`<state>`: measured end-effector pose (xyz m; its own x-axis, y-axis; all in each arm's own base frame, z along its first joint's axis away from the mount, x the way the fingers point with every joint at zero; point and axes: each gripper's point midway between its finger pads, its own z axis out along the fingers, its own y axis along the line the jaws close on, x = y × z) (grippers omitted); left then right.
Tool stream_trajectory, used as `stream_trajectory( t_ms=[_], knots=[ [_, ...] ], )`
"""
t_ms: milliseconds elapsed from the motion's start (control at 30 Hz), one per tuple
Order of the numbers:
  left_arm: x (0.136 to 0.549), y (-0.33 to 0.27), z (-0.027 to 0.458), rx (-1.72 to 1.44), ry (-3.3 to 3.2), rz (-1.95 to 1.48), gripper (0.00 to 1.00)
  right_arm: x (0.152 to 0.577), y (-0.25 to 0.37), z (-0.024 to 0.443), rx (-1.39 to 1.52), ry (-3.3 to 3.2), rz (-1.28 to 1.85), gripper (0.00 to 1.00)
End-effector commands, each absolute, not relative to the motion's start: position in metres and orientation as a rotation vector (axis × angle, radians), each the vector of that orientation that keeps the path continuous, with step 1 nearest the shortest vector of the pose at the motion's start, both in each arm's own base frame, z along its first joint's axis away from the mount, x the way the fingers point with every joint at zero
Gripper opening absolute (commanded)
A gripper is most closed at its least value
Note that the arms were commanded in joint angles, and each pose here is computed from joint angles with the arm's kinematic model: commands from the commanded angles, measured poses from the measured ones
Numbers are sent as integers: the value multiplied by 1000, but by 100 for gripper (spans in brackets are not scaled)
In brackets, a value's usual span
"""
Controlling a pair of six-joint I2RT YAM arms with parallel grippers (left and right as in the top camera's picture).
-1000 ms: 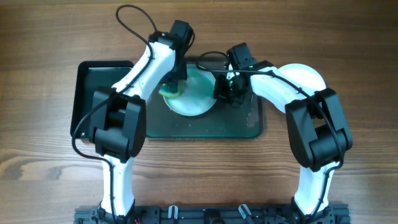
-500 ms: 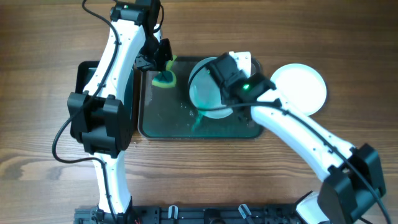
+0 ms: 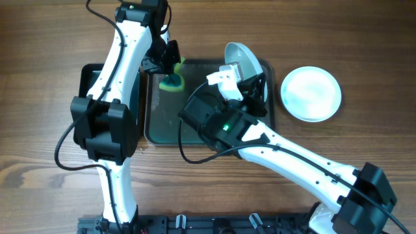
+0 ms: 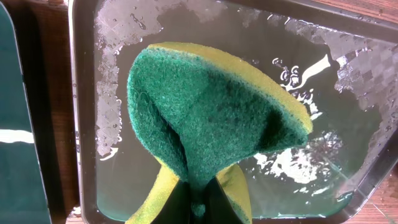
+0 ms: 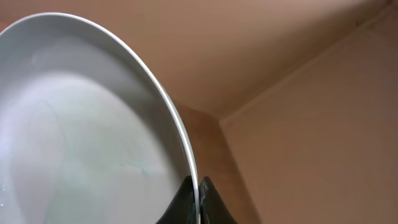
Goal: Clean dirty plates on tray and stack at the side
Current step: 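Lift the third plate with the right gripper and stack it on the pile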
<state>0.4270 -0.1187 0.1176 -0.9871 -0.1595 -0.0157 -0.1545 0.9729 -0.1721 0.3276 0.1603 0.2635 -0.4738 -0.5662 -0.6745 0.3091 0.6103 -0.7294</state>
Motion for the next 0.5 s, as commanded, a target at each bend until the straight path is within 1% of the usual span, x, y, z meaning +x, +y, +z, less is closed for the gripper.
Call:
stream_trajectory(
  t_ms=[0, 100, 200, 300, 333, 367, 400, 467],
  knots=[
    [429, -123, 122, -207, 3080, -294, 4, 327, 157, 272, -173, 1784, -1017, 4],
    [430, -123, 122, -207, 3080, -293, 4, 335, 165, 215, -212, 2103, -756, 4],
    [429, -122, 121, -208, 3083, -281, 4, 345, 159, 158, -21, 2496, -320, 4],
    [429, -122, 121, -208, 3083, -281, 4, 366, 134, 141, 119, 2681, 77, 4],
    [429, -122, 121, -208, 3083, -281, 4, 376, 105, 139, 232, 2710, 206, 4],
    [429, -122, 121, -208, 3083, -281, 4, 381, 81, 139, 332, 2710, 250, 4],
    [429, -122, 121, -208, 3083, -281, 4, 385, 38, 138, 497, 2693, 255, 4],
    [429, -122, 121, -208, 3083, -282, 4, 380, -37, 134, 755, 2648, 156, 4]
  ],
)
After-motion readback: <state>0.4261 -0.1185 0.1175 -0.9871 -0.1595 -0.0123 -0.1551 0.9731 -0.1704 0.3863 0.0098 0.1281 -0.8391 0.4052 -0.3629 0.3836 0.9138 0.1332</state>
